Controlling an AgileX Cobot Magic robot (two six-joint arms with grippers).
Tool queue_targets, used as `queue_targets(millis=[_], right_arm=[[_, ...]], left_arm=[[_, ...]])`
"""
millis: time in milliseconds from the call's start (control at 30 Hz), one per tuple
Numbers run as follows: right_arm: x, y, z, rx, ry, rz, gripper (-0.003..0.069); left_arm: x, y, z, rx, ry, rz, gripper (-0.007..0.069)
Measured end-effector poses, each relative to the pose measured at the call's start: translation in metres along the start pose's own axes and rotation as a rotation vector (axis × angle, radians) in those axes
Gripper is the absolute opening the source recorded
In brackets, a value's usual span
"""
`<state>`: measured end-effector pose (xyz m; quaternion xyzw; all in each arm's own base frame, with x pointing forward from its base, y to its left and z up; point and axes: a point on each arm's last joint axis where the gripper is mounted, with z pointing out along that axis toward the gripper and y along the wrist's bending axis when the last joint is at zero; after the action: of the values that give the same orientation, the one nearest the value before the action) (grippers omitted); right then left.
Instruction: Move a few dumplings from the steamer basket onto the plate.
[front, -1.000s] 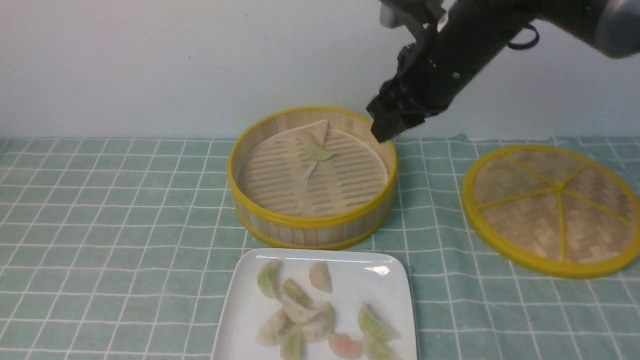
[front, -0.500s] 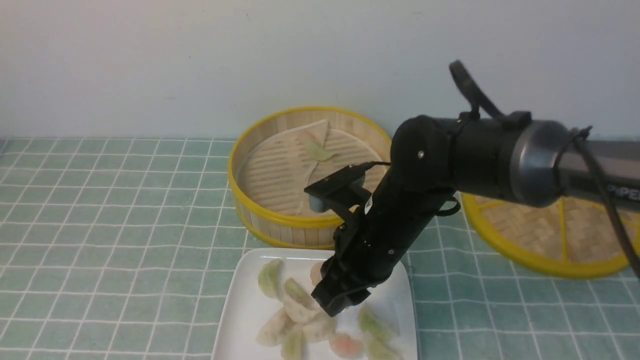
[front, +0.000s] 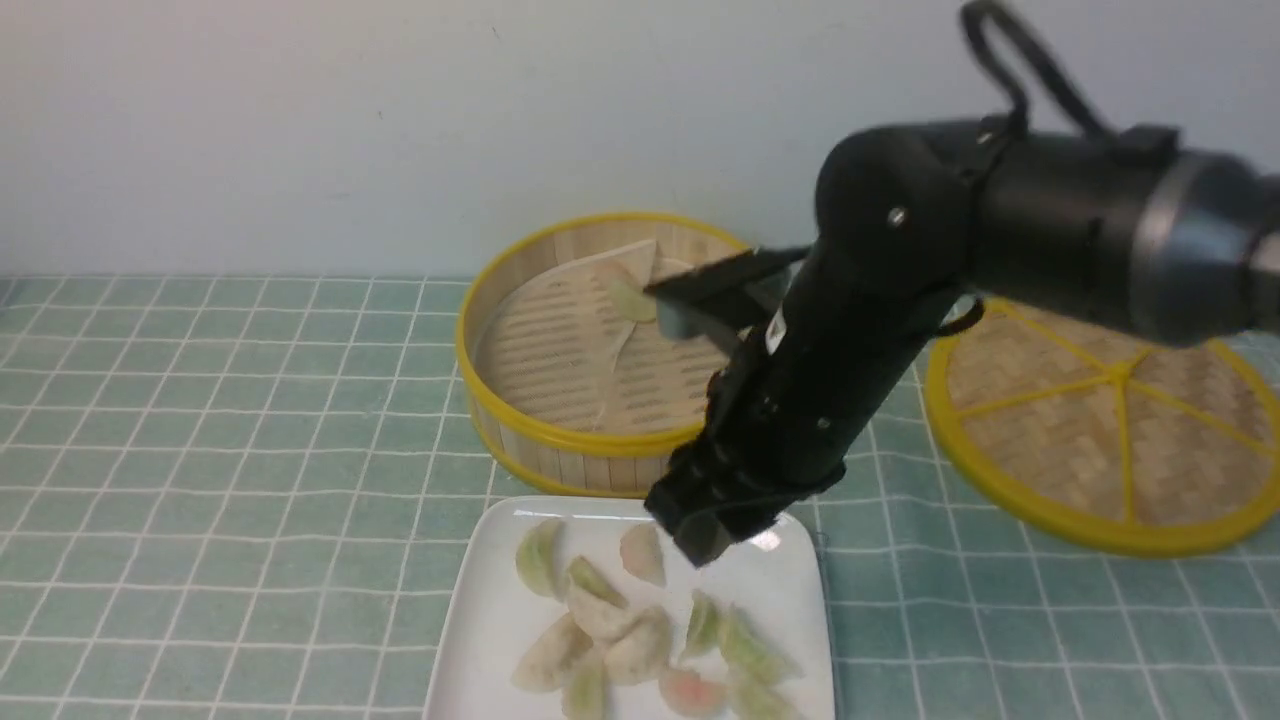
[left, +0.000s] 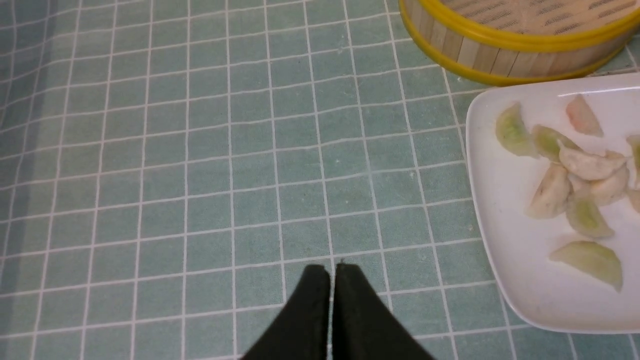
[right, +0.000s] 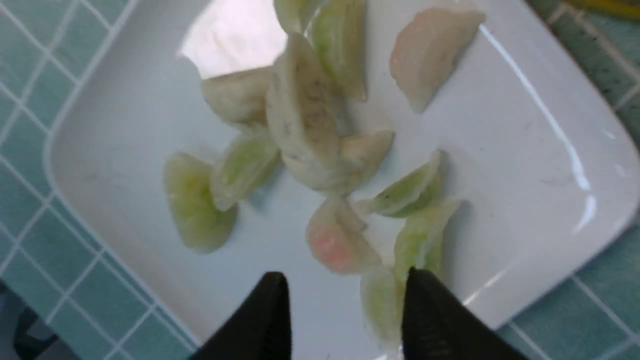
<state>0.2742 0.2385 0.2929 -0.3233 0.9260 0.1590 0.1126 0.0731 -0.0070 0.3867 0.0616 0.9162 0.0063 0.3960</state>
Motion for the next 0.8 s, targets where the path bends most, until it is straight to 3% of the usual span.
queue_targets(millis=[33,67,133,333,467,600,800], right_arm=[[0.002,0.002,-0.009,0.006,-0.018,0.001,0.0194],[0.009,0.007,-0.042,0.029,-0.086,0.0,0.0101],[0.023,0.012,-0.085,0.068,-0.185,-0.008,0.0025],[0.107,0.024,-0.2,0.177,-0.591,0.0,-0.0013],[0.189,0.022,-0.228,0.196,-0.873,0.026,-0.0013],[0.266,0.011,-0.213,0.233,-1.165,0.005,-0.0013],[0.331,-0.004,-0.177,0.201,-1.472,0.046,-0.0014]], left_arm=[[0.0,0.0,0.0,0.0,0.0,0.0,-0.0006],[0.0,0.0,0.0,0.0,0.0,0.0,-0.0006],[0.0,0.0,0.0,0.0,0.0,0.0,-0.0006],[-0.004,-0.001,0.0,0.015,-0.045,0.0,-0.0006],[-0.01,-0.003,-0.001,0.035,-0.109,0.0,-0.0006],[-0.016,-0.005,-0.001,0.056,-0.171,0.0,-0.0006],[-0.026,-0.008,-0.004,0.093,-0.285,0.0,-0.0006]])
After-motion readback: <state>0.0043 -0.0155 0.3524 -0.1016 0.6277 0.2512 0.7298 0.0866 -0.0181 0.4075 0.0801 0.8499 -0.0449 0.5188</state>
